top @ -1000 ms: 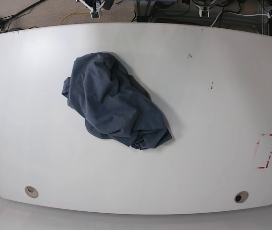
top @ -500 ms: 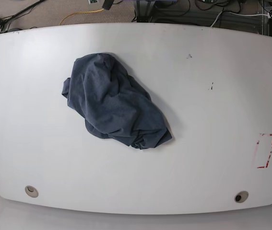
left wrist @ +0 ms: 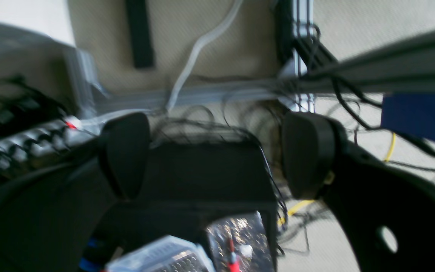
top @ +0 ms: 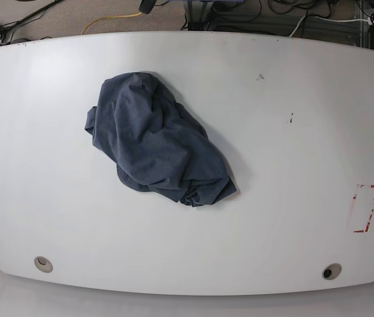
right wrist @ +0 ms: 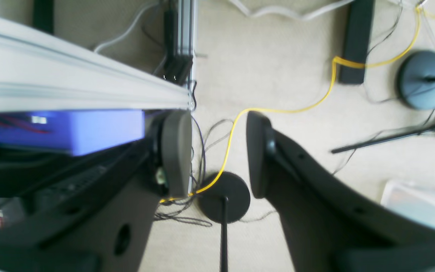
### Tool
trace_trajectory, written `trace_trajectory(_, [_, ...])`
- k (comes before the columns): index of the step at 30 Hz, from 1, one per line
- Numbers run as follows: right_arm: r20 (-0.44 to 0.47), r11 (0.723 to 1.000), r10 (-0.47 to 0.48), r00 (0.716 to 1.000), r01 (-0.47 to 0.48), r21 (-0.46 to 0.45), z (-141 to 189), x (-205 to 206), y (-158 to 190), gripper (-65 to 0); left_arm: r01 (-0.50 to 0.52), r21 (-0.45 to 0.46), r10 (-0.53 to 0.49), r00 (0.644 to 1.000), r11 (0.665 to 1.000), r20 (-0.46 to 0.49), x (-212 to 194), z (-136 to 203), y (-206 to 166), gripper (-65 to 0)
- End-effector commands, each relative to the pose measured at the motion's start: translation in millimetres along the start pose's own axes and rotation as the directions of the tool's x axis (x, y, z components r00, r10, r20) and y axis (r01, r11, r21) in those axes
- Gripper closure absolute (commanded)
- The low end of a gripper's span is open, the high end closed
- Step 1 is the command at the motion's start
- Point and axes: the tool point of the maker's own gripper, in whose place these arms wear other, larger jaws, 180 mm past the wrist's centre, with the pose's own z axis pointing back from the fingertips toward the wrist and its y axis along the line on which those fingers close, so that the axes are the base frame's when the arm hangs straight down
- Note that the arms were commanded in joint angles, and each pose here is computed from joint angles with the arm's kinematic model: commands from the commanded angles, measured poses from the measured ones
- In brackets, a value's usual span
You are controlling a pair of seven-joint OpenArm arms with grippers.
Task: Fold the T-shirt properly
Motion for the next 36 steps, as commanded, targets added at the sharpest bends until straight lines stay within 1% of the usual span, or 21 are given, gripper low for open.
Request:
trace_trajectory(1, [0.031, 1.000, 0.013, 0.999, -0.013, -0.005, 16, 12, -1, -22.5, 0.005, 0.007, -0.005, 0.999, 1.000, 0.040, 14, 16, 3, -51.4])
trace_trajectory(4, [0.077, 1.000, 0.025, 0.997, -0.024, -0.008, 28, 33, 2, -22.5, 0.014, 0.020, -0.016, 0.995, 1.000, 0.100, 40, 27, 7, -51.5])
trace_trajectory(9, [0.151, 1.000, 0.010, 0.989, -0.008, -0.012, 40, 64, 11, -22.5, 0.032, 0.051, -0.040, 0.985, 0.998, 0.170, 71, 46, 18, -51.5])
trace_trajectory(13, [0.212, 1.000, 0.024, 0.977, -0.022, -0.012, 44, 89, 12, -22.5, -0.007, 0.075, -0.011, 0.971, 0.997, 0.240, 99, 57, 23, -51.5])
trace_trajectory(16, [0.256, 0.999, 0.032, 0.966, -0.029, -0.014, 41, 105, 12, -22.5, -0.055, 0.083, 0.029, 0.959, 0.995, 0.282, 114, 61, 30, -51.7])
trace_trajectory(19, [0.337, 0.999, 0.042, 0.941, -0.038, -0.018, 29, 134, 11, -22.8, -0.092, 0.075, 0.063, 0.945, 0.993, 0.320, 126, 59, 33, -51.7])
trace_trajectory(23, [0.381, 0.999, 0.050, 0.923, -0.047, -0.017, 21, 150, 10, -22.8, -0.103, 0.075, 0.069, 0.930, 0.992, 0.360, 140, 55, 33, -51.7])
trace_trajectory(24, [0.399, 0.999, 0.052, 0.915, -0.048, -0.019, 19, 157, 10, -22.8, -0.103, 0.074, 0.070, 0.930, 0.992, 0.360, 140, 54, 32, -51.7])
trace_trajectory(27, [0.473, 0.998, 0.061, 0.879, -0.056, -0.024, 9, 186, 8, -23.0, -0.111, 0.068, 0.077, 0.921, 0.992, 0.381, 147, 51, 31, -52.5])
trace_trajectory(28, [0.495, 0.998, 0.064, 0.866, -0.058, -0.028, 7, 196, 8, -23.1, -0.113, 0.060, 0.081, 0.916, 0.992, 0.392, 151, 49, 28, -54.4])
trace_trajectory(30, [0.523, 0.998, 0.067, 0.850, -0.061, -0.030, 4, 207, 7, -23.1, -0.116, 0.059, 0.082, 0.910, 0.991, 0.406, 156, 47, 28, -58.3])
trace_trajectory(32, [0.563, 0.997, 0.076, 0.823, -0.068, -0.035, 0, 225, 6, -23.1, -0.119, 0.060, 0.082, 0.900, 0.991, 0.429, 165, 44, 29, -62.8])
trace_trajectory(35, [0.613, 0.996, 0.087, 0.785, -0.078, -0.042, -3, 249, 6, -23.3, -0.119, 0.059, 0.081, 0.891, 0.991, 0.446, 171, 42, 29, -63.3])
trace_trajectory(36, [0.623, 0.996, 0.093, 0.776, -0.084, -0.044, -4, 254, 5, -23.5, -0.120, 0.059, 0.081, 0.891, 0.991, 0.447, 172, 41, 29, -63.3])
